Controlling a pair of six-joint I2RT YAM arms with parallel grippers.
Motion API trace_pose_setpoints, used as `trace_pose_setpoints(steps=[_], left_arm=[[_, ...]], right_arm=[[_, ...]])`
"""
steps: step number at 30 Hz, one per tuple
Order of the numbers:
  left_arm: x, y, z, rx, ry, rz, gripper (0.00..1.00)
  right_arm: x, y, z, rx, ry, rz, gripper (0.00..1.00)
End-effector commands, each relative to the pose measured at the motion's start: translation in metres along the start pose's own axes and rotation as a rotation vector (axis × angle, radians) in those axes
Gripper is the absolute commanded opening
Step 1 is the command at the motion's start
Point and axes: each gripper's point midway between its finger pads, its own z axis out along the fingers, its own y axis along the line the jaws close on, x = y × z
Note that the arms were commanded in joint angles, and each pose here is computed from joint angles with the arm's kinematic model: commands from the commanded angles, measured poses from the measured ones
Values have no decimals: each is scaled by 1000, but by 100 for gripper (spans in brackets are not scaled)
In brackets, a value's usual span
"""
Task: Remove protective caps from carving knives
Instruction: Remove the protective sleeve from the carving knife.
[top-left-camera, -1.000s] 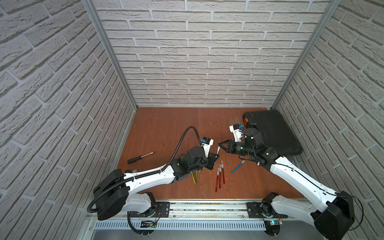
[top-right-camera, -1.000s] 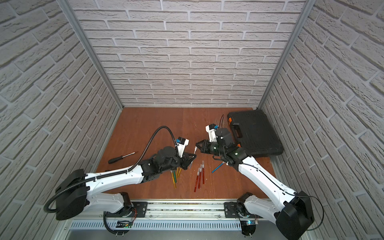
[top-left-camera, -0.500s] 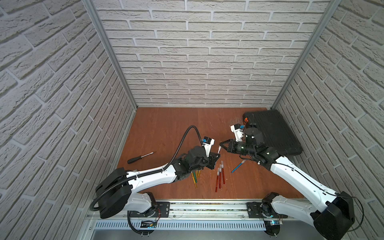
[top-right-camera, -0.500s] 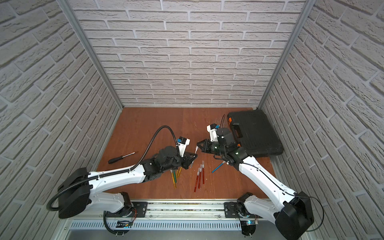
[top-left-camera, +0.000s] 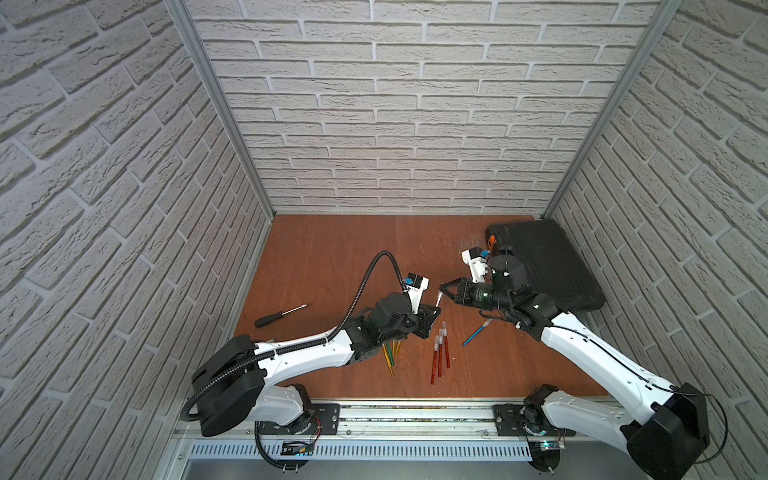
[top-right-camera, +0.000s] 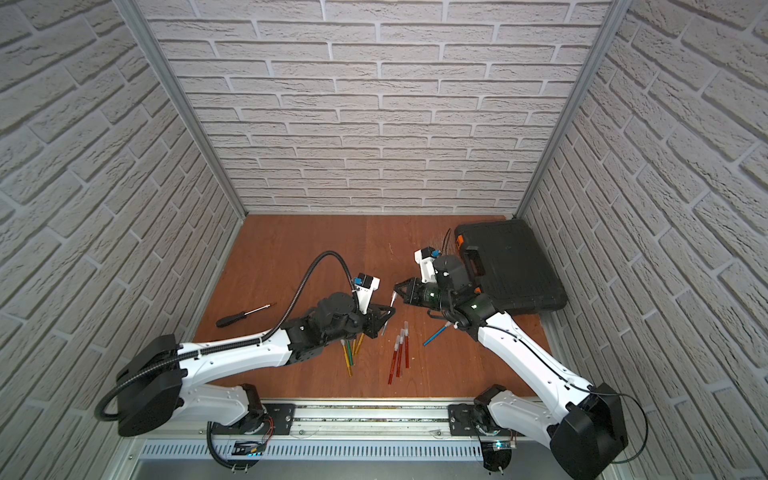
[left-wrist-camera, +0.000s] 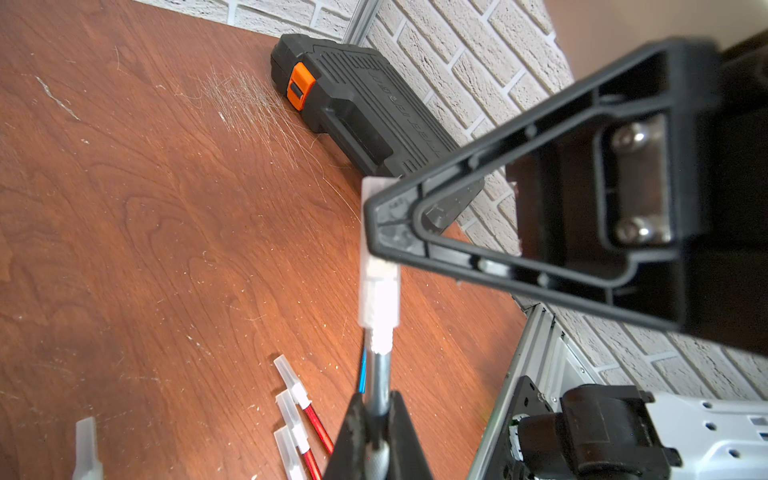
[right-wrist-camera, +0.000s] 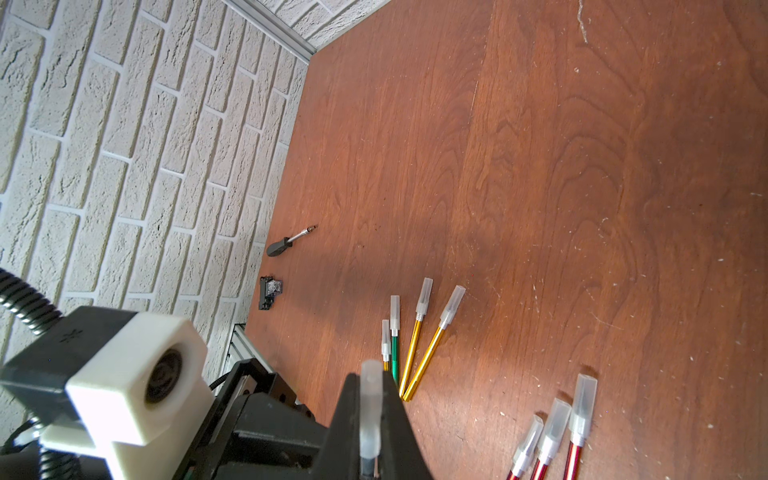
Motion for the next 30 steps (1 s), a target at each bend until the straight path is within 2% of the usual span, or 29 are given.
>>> trace_pose_setpoints(steps=[1,30], left_arm=[[50,22,-3,-66,158,-8,0],[61,27,-1,-82,199,-14,0]], right_arm=[[-81,25,-32,-39,-320,-43,5],[-108,32,-43,-61,-388,-48,5]])
